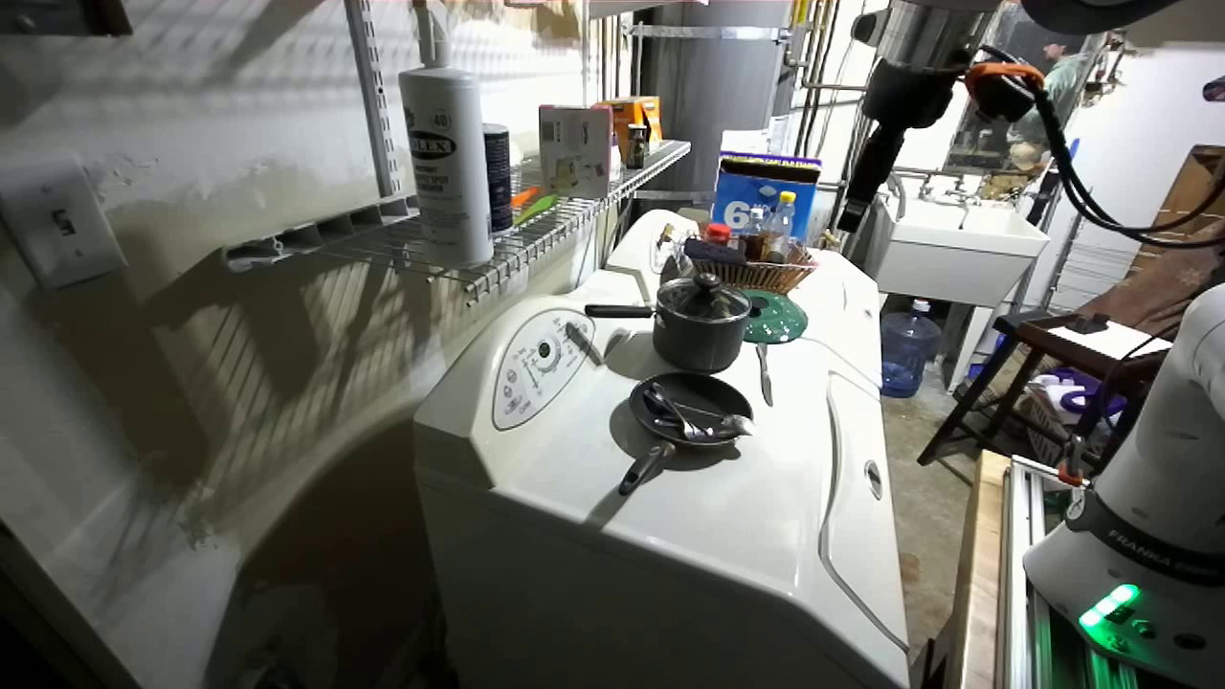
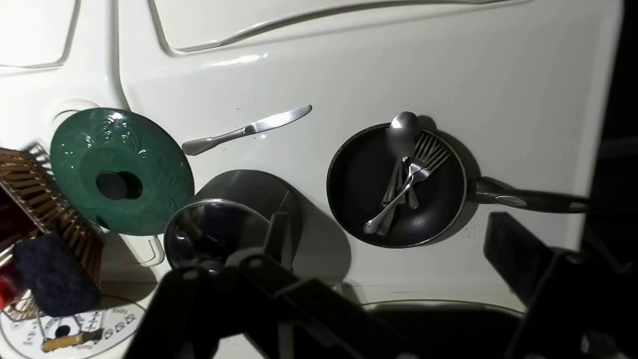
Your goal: Move the fork from the pan and place it on the knife next to the pot
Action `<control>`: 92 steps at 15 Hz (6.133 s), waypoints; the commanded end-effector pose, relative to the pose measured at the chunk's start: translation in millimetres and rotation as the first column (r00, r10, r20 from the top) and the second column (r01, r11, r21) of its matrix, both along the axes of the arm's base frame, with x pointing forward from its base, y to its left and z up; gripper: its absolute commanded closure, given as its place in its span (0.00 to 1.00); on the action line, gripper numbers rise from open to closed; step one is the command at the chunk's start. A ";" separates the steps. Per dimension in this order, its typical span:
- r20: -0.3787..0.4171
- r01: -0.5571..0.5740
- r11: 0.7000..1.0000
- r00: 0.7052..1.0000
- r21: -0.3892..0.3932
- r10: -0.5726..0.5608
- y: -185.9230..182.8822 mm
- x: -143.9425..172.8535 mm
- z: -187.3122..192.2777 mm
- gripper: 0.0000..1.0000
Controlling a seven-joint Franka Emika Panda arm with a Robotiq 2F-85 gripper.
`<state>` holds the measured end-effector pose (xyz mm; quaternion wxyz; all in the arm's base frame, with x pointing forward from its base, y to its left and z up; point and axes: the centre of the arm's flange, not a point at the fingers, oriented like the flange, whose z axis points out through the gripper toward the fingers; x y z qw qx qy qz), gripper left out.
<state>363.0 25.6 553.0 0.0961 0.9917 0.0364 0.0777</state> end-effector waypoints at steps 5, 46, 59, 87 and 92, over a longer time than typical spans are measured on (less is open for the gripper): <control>-0.082 0.110 0.993 0.991 0.044 -0.106 28.8 20.9 -43.1 0.00; -0.369 0.540 0.838 0.796 0.077 -0.480 28.1 206.0 -295.7 0.41; -0.363 0.548 0.832 0.797 0.094 -0.484 12.2 246.4 -329.6 0.54; -0.433 0.553 0.824 0.778 0.127 -0.455 26.2 244.7 -336.7 0.63; -0.461 0.569 0.814 0.756 0.115 -0.464 25.1 246.0 -342.3 0.61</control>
